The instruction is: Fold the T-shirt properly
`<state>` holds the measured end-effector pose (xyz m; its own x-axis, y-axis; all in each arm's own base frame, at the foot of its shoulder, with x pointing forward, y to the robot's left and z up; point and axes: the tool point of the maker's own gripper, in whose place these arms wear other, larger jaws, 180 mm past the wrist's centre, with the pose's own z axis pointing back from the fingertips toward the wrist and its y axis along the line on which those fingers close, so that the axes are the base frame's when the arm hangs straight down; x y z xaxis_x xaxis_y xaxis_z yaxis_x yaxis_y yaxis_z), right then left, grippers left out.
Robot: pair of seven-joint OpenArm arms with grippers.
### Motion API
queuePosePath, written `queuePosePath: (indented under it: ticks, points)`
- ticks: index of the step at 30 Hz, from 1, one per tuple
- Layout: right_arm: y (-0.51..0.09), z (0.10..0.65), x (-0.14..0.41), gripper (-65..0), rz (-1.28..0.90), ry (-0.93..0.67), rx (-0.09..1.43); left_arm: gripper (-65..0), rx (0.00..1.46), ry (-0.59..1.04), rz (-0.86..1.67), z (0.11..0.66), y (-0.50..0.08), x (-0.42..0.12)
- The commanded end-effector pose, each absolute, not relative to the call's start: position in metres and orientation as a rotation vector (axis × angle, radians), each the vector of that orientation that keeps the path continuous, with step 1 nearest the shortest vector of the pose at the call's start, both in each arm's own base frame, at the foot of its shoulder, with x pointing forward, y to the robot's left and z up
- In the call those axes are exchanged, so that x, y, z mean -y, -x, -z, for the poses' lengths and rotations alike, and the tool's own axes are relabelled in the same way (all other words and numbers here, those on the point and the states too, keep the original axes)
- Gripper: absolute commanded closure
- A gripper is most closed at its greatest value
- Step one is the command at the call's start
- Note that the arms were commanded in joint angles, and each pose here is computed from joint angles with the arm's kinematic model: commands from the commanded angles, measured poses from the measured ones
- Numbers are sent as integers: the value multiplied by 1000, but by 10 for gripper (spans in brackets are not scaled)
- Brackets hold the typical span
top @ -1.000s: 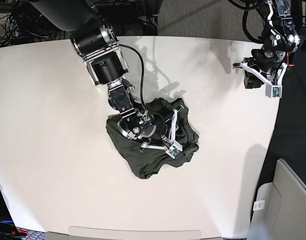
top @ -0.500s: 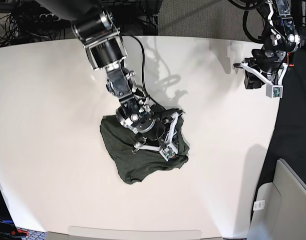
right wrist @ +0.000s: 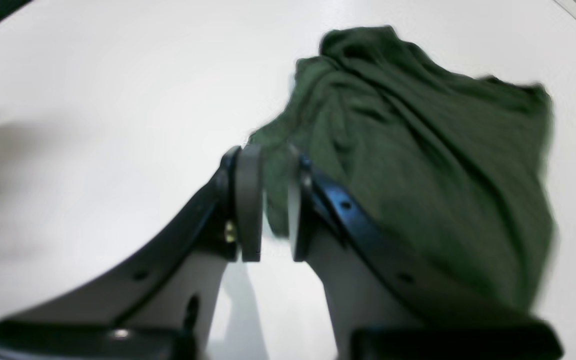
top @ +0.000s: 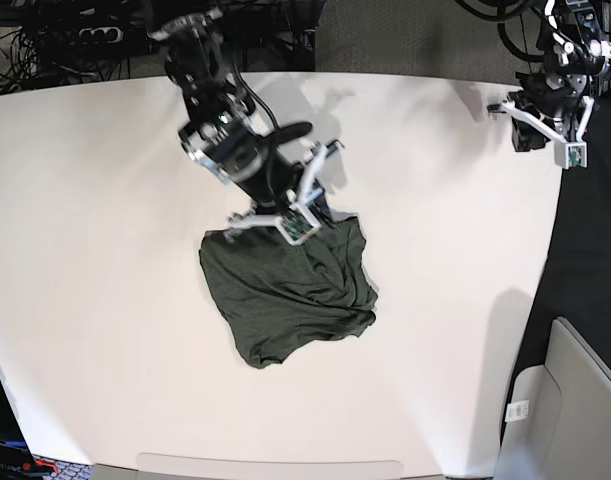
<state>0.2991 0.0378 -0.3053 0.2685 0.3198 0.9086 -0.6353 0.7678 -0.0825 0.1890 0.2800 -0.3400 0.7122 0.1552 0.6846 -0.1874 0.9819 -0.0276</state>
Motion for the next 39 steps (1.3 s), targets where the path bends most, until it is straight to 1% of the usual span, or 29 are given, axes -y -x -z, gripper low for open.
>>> queuePosePath:
  ticks: [1, 5, 9, 15, 17, 20, 23, 25, 28, 32, 35, 39]
  points:
    - [-293, 291, -36, -69, -650, -346, 1176, -129, 790, -81, -194, 328, -187, -290]
    - [-261, 295, -14, -69, -626, -321, 1145, -95, 776, -57, -258, 333, -171, -290]
    - [-230, 315, -4, -69, -619, -320, 1063, -89, 765, 14, -308, 333, -157, -286]
    - [-197, 339, 9, -69, -581, -317, 958, -88, 742, 38, -404, 328, -125, -303]
    - [-187, 346, 12, -53, -569, -317, 929, -88, 734, 45, -437, 325, -114, -308]
    - [-171, 354, 12, -3, -559, -328, 883, -88, 724, 59, -482, 319, -98, -315]
    - [-156, 361, 13, -1, -541, -335, 843, -80, 713, 76, -516, 315, -86, -318]
    - [-147, 364, 16, -1, -503, -333, 832, -63, 703, 86, -536, 313, -77, -319]
    - [-132, 362, 22, -1, -447, -332, 865, -42, 662, 94, -545, 316, -63, -316]
    - [-111, 358, 31, -1, -423, -332, 895, -33, 628, 92, -545, 319, -53, -314]
    - [-93, 361, 38, -1, -412, -329, 869, -33, 586, 94, -545, 322, -45, -312]
    - [-67, 365, 40, -1, -407, -339, 812, -33, 494, 118, -539, 330, -33, -304]
